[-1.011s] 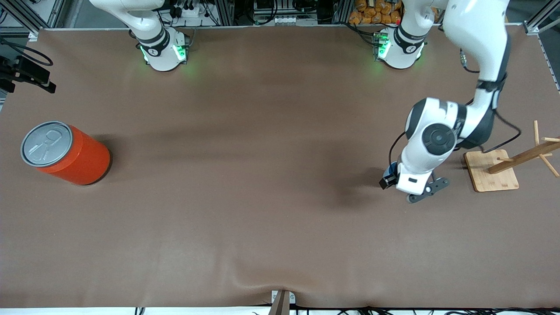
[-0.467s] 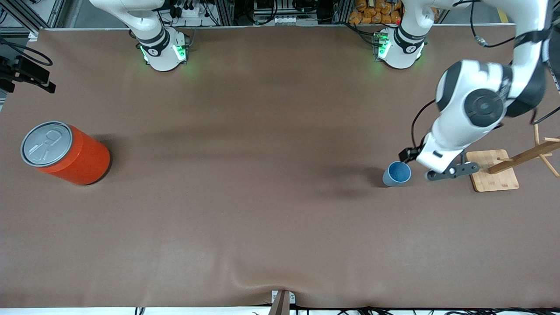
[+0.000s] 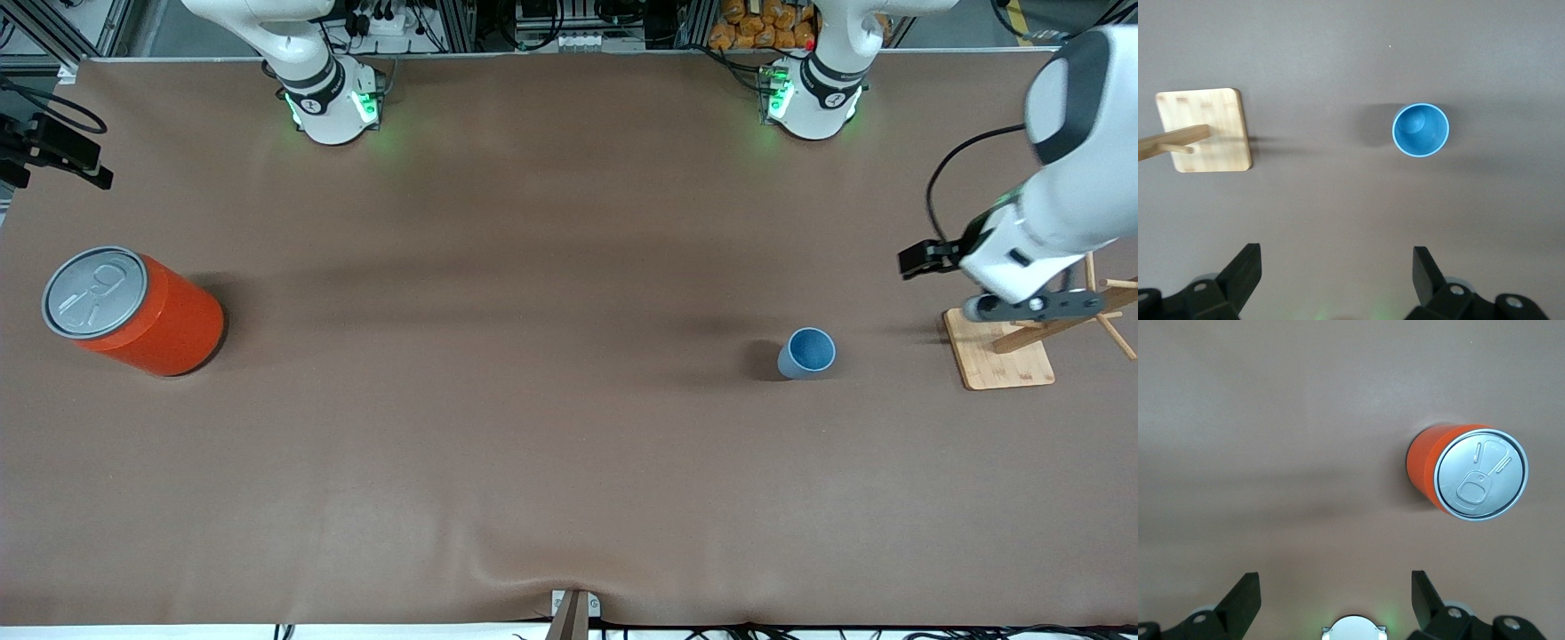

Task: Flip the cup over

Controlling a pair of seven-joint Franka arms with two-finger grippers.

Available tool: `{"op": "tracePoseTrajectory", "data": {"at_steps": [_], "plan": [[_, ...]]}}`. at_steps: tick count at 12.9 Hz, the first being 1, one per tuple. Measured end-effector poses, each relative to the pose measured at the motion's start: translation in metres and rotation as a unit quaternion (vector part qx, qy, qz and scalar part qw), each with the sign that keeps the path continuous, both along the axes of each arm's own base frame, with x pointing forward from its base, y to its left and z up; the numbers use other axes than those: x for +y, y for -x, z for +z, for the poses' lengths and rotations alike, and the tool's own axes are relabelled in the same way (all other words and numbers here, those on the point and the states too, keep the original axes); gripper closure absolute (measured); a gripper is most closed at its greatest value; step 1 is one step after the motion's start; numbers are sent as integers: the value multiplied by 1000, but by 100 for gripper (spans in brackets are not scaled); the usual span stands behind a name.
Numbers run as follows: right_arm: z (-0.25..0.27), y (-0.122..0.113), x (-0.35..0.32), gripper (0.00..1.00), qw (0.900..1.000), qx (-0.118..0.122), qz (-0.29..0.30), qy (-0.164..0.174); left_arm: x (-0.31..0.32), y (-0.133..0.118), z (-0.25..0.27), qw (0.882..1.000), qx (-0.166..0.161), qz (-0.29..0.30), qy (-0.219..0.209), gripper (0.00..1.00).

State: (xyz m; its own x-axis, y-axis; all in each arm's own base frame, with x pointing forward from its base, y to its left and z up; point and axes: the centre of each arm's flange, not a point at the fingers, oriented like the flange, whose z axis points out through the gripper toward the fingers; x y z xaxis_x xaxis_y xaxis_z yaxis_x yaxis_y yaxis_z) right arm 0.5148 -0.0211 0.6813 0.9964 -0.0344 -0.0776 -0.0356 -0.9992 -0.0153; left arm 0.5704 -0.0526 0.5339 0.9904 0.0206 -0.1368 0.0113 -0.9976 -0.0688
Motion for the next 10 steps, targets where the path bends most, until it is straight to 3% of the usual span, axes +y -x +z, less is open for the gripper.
{"op": "tracePoseTrajectory", "data": {"at_steps": [5, 10], "plan": [[0, 0, -1, 0, 1000, 0, -1, 0, -9, 6, 60, 999, -46, -5, 18, 0], [0, 0, -1, 0, 1000, 0, -1, 0, -44, 22, 84, 999, -30, -37, 19, 0]]}}
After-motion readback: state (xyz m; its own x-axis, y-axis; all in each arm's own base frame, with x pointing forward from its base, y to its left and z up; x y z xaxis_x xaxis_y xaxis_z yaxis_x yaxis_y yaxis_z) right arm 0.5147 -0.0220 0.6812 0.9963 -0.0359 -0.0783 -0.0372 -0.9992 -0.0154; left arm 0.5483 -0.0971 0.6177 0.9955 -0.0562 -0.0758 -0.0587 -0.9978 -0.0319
